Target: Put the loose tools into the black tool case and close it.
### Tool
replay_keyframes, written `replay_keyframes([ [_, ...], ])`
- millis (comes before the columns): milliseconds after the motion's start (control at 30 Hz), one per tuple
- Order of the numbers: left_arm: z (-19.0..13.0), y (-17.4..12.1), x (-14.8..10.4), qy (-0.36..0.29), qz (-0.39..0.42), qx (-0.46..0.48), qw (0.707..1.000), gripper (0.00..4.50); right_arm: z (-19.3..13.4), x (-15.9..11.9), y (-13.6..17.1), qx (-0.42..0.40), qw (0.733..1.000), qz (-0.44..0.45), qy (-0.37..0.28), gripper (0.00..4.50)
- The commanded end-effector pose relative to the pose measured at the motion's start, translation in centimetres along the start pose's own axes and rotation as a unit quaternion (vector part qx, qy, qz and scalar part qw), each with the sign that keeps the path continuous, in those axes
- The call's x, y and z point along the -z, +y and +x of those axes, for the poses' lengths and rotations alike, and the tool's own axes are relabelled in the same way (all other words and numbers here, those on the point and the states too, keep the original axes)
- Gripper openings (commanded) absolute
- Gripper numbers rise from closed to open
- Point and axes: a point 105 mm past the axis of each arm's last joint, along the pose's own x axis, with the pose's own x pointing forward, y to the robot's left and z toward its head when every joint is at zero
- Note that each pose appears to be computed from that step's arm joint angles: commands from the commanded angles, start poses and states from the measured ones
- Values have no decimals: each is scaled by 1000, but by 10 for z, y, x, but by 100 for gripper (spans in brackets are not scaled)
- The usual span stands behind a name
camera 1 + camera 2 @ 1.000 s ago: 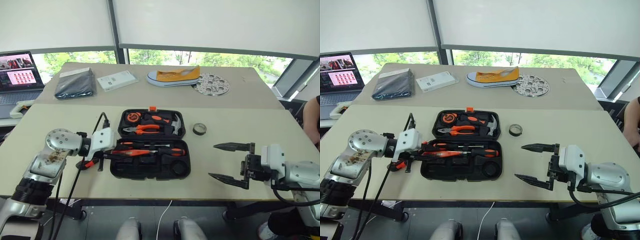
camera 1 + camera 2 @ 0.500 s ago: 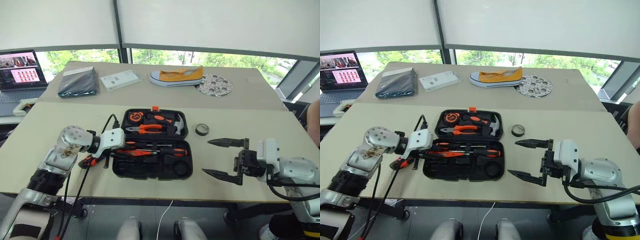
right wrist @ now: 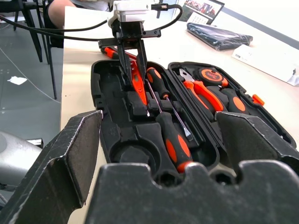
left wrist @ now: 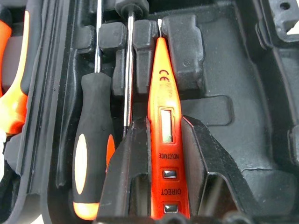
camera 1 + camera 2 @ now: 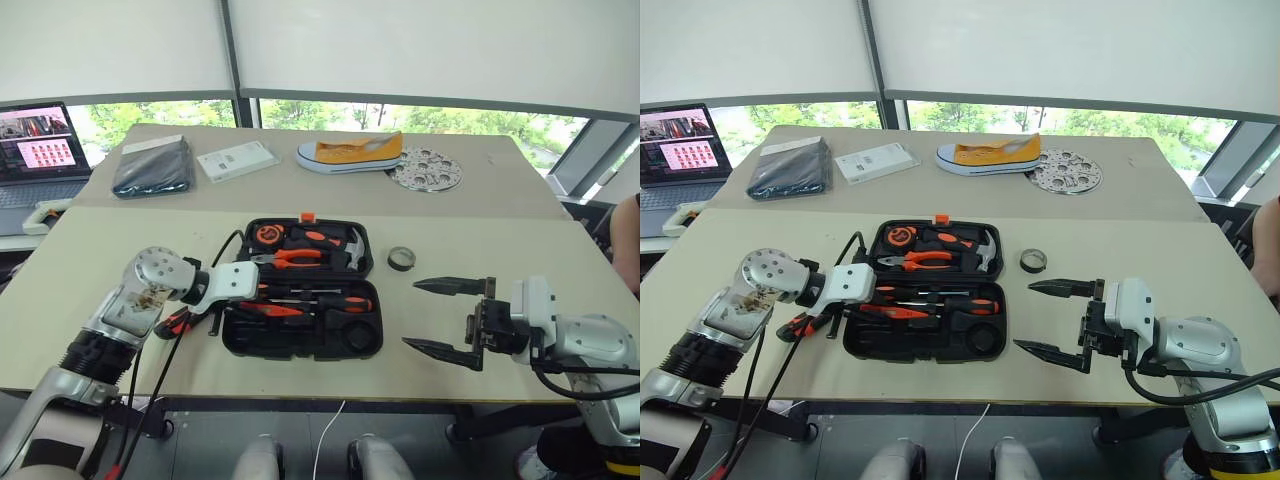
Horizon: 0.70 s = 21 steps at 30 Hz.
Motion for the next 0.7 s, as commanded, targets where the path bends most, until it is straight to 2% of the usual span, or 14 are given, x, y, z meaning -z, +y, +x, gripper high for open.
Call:
replay_keyframes([
  [33, 6, -16, 14, 21, -15, 37, 999, 47, 3, -6, 0, -3, 1000, -10, -9, 450],
  [200, 5, -16, 4, -72, -50, 22, 996, 47, 5, -4, 1, -6, 1000, -3, -9, 450],
  [267, -5, -11, 12, -91, -56, -6, 994, 147, 3, -1, 2, -8, 1000, 2, -6, 450],
  [300, -11, -10, 17, -97, -56, -15, 994, 158, 3, 0, 2, -8, 1000, 4, -5, 450],
  [467, -35, 3, 0, -212, -18, -78, 974, 329, 1, 2, 1, -5, 1000, 11, -3, 450],
  [600, -42, 3, 1, -231, -26, -84, 969, 329, 2, 3, 2, -4, 1000, 14, -4, 450],
  [667, -41, 6, -8, -266, -37, -93, 959, 329, 3, 5, 2, -4, 1000, 17, -6, 450],
  [700, -39, 7, -11, -280, -47, -96, 954, 287, 3, 5, 2, -4, 1000, 18, -7, 450],
])
